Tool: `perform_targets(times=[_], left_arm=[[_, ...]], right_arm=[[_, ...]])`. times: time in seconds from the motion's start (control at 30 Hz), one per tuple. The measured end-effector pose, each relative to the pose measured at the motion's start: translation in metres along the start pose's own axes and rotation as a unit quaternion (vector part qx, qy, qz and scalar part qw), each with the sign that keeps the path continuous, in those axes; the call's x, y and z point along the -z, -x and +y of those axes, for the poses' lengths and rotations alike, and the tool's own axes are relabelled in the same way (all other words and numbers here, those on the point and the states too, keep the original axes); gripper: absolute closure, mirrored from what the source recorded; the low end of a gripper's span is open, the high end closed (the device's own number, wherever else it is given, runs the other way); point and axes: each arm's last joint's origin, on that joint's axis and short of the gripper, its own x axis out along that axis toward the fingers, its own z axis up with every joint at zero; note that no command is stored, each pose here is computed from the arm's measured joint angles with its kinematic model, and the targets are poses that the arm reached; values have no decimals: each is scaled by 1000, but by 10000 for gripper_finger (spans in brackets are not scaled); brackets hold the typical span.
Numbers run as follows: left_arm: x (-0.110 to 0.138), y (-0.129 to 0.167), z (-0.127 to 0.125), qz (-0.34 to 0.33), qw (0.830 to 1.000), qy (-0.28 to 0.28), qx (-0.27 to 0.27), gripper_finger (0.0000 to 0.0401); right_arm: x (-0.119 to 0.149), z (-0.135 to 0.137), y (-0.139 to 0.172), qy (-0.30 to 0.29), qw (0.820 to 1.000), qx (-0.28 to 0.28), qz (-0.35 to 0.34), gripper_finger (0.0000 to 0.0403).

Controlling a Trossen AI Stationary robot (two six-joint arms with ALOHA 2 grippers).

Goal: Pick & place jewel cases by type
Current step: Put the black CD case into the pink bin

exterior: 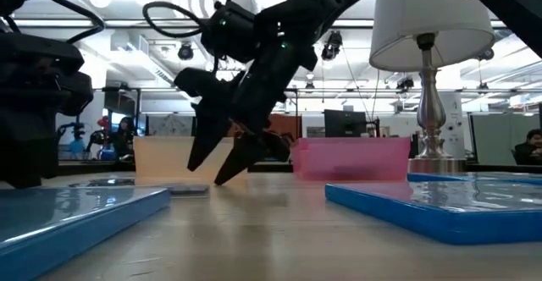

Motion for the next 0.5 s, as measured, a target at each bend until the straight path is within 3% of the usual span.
perform_targets(times=[0.3,0.5], left_arm=[[-1,-1,0,-14,1000,5,7,250],[-1,-1,1,-10,1000,4,2,250]], right_arm=[[6,11,-18,-9,989,-132,59,172],[3,12,-16,-8,987,-148,61,172]])
